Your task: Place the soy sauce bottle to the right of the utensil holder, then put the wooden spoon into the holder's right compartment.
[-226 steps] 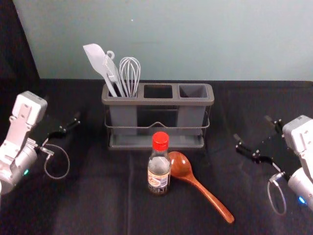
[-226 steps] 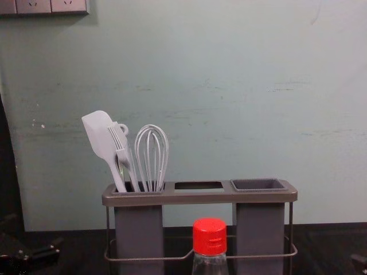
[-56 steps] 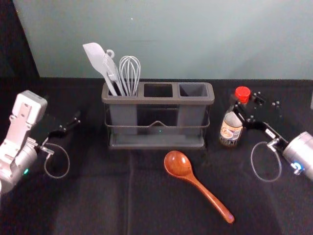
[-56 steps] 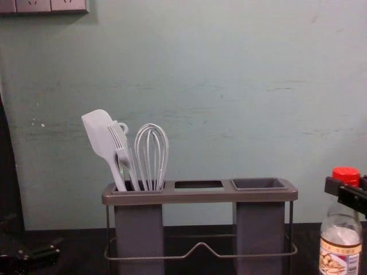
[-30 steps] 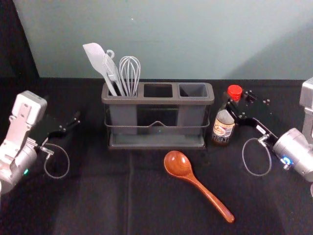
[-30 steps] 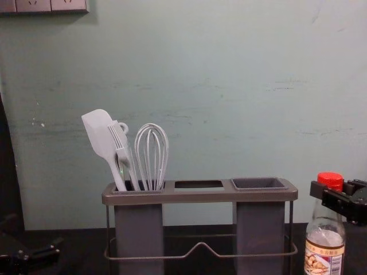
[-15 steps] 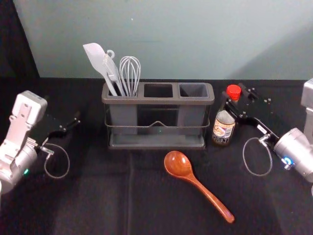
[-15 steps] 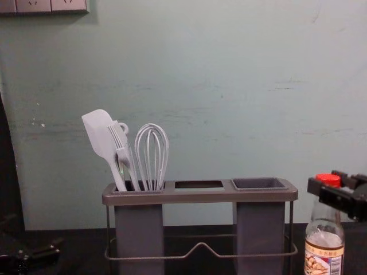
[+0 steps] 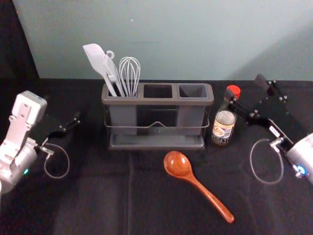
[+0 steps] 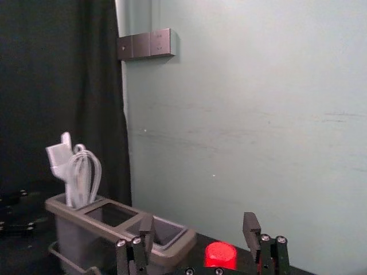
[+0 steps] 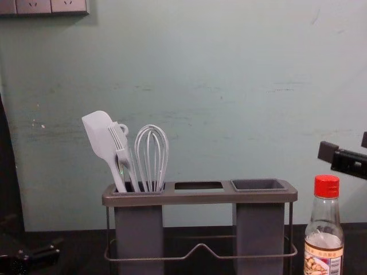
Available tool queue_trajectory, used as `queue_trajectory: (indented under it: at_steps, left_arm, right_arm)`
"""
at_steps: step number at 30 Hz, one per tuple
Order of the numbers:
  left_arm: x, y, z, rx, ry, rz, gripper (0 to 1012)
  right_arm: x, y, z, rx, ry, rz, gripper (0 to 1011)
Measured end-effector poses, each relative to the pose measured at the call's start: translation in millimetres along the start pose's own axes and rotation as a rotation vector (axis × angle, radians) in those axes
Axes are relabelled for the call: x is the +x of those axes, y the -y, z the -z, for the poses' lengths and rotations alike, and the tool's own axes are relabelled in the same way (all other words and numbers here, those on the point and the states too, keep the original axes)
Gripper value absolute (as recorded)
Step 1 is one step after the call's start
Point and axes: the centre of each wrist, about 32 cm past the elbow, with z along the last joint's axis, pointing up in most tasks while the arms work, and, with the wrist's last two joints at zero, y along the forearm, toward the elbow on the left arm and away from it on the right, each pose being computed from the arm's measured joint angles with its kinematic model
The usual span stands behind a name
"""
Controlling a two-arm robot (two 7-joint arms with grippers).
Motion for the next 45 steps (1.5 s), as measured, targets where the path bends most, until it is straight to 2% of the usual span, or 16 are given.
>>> queue_trajectory:
  at_steps: [5, 11, 14, 15, 18, 26, 32, 45]
  left_arm:
    - [0.0, 0.0, 0.0, 0.0, 0.0, 0.0, 1000]
    - [0.0, 0.0, 0.1, 0.0, 0.0, 0.0, 1000]
    - [0.0, 0.0, 0.0, 0.0, 0.0, 0.0, 1000]
    - [0.0, 0.0, 0.0, 0.0, 0.0, 0.0, 1000]
    - [0.0, 0.0, 0.0, 0.0, 0.0, 0.0, 1000]
    - [0.0, 0.0, 0.0, 0.0, 0.0, 0.0, 1000]
    - [0.0, 0.0, 0.0, 0.0, 0.0, 0.0, 1000]
    - [0.0, 0.0, 0.0, 0.0, 0.0, 0.0, 1000]
  right_arm:
    - [-22.5, 11.5, 1.0, -0.026, -0.008, -0.028, 1002]
    - [-41.6, 15.7, 8.9, -0.065, -0.016, -0.065, 1003]
    - [-53.2, 15.2, 17.1, -0.103, -0.017, -0.092, 1002]
    - [-53.2, 15.2, 17.1, -0.103, -0.017, -0.092, 1002]
    - [-63.8, 13.1, 27.8, -0.142, -0.023, -0.107, 1002]
    - [-81.9, 6.5, 48.1, -0.214, -0.037, -0.137, 1002]
    - [-88.2, 1.5, 56.1, -0.239, -0.043, -0.143, 1002]
    - [-88.0, 1.2, 56.2, -0.238, -0.044, -0.142, 1002]
